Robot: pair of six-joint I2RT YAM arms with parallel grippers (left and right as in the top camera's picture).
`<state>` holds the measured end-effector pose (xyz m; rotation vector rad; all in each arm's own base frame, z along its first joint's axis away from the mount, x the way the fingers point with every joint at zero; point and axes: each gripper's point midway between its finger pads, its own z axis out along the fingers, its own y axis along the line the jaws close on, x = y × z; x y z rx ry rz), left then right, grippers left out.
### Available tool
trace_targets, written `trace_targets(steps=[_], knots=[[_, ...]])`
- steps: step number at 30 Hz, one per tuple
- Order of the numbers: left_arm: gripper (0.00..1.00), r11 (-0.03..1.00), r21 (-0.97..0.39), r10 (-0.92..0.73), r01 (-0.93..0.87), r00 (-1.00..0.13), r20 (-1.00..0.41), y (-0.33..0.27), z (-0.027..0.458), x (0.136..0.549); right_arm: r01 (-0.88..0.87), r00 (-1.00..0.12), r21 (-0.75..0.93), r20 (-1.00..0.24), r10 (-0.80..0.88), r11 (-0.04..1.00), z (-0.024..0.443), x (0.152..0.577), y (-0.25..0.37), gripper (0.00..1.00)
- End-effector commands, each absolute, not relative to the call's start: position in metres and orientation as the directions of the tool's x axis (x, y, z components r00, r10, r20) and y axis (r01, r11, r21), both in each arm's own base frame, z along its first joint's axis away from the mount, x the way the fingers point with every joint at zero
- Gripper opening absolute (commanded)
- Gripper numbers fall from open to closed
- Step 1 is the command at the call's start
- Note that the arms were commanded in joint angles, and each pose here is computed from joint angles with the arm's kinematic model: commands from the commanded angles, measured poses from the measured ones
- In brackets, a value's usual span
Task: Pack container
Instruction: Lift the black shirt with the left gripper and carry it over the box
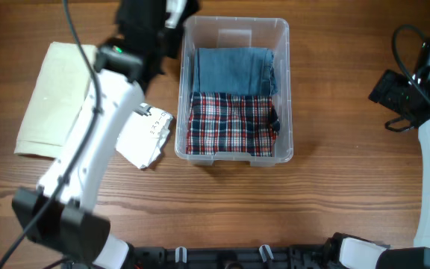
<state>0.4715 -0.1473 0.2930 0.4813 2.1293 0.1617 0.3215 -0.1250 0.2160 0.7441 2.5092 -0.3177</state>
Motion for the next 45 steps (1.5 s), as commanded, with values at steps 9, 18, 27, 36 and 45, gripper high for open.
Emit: trace_targets(steps=[9,18,27,36,45], knots=[[0.04,0.981,-0.063,0.024,0.186,-0.428,-0.903,-0.28,0.336,0.403,0.57,-0.709,-0.083,-0.551,0.439,0.817,0.226,0.323,-0.128,1.0],[0.04,0.998,-0.023,0.012,0.063,-0.499,-0.866,-0.281,0.278,0.425,0.571,-0.709,-0.082,-0.551,0.44,0.817,0.226,0.323,-0.128,1.0],[0.04,0.99,0.135,0.096,-0.028,-0.561,-0.822,-0.269,0.217,0.441,0.57,-0.709,-0.083,-0.551,0.439,0.817,0.226,0.323,-0.128,1.0],[0.04,0.991,0.129,0.078,-0.035,-0.631,-0.772,-0.268,0.17,0.455,0.571,-0.709,-0.082,-0.551,0.44,0.817,0.226,0.323,-0.128,1.0],[0.04,0.991,-0.103,-0.019,0.083,-0.685,-0.729,-0.309,0.154,0.458,0.57,-0.709,-0.083,-0.551,0.439,0.817,0.226,0.323,-0.128,1.0]])
